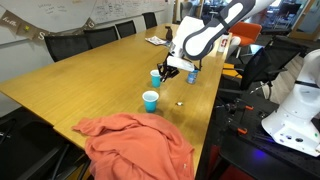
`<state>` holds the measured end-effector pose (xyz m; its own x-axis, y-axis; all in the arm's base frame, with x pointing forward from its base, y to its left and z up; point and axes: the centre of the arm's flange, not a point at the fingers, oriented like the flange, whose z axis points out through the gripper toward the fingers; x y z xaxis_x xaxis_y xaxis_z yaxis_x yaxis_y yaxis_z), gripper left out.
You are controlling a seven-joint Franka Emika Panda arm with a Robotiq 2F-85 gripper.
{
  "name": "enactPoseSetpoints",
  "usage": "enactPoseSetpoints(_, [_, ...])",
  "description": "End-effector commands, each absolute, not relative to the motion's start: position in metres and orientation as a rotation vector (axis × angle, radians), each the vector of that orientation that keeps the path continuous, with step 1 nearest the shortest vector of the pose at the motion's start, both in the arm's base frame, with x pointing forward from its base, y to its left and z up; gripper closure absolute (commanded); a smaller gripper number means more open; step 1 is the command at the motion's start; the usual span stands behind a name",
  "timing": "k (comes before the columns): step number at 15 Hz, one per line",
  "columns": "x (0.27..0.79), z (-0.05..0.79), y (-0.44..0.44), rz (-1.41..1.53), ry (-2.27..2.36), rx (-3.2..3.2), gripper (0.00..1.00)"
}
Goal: Put the sweets in the left cup
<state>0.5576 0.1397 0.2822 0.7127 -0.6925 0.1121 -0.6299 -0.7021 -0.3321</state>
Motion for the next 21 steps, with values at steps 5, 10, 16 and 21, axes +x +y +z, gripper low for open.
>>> enactPoseSetpoints(5, [0.582, 0.283, 0.179, -0.245, 0.946, -2.665, 0.96])
enactPoseSetpoints(10, [0.590, 0.250, 0.179, -0.192, 0.965, -2.679, 0.96])
enactPoseSetpoints(16, [0.597, 0.230, 0.185, -0.167, 0.949, -2.674, 0.96])
enactPoseSetpoints(21, [0.598, 0.229, 0.194, -0.173, 0.910, -2.660, 0.36])
